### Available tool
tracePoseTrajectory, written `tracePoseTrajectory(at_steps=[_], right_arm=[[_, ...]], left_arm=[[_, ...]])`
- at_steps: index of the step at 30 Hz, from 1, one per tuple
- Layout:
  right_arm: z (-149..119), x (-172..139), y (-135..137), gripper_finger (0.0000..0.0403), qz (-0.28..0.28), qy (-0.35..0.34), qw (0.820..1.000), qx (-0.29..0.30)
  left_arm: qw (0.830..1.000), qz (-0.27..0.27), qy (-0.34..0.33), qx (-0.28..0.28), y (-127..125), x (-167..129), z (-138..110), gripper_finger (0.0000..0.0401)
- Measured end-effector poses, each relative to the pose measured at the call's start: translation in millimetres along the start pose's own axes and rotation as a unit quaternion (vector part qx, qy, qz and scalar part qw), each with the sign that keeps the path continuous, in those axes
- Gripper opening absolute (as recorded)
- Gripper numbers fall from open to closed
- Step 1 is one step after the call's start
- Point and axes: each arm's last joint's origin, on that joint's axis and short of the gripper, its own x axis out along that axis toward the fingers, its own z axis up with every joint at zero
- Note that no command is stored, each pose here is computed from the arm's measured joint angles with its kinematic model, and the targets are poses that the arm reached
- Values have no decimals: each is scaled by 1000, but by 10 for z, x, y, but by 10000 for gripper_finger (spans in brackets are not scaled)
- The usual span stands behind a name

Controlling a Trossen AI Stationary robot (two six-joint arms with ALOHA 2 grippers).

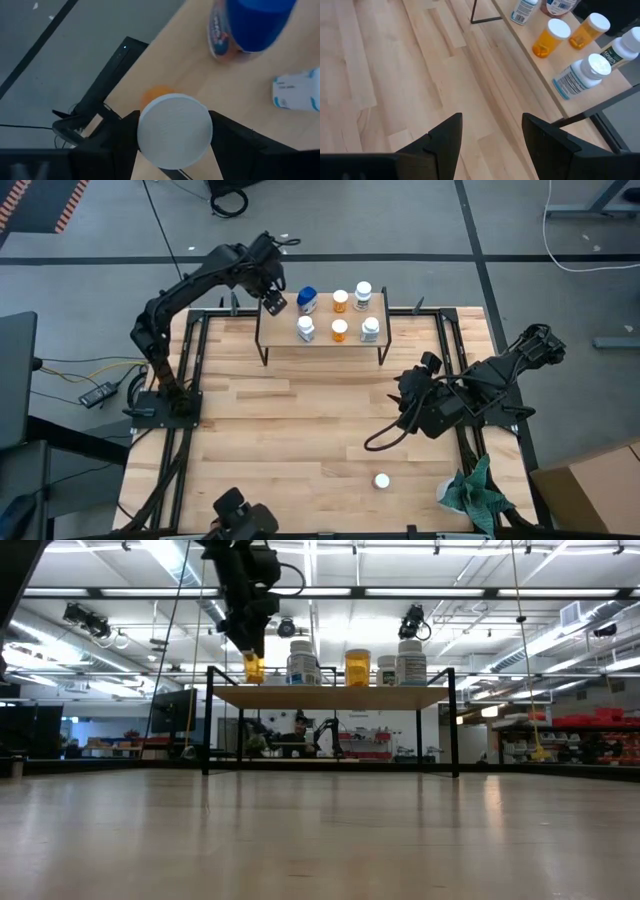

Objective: Pick and place medicine bottles onto shelf by color
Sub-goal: Put the orange medicine bottle onto the shelf

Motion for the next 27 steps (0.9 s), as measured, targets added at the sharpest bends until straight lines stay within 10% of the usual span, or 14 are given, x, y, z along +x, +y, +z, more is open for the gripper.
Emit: tracePoseTrajectory(at_steps=[27], right_arm=[[1,0,0,214,-1,-1,1000,3]], left_arm=[[1000,-20,5,-8,-49,104,34,229]])
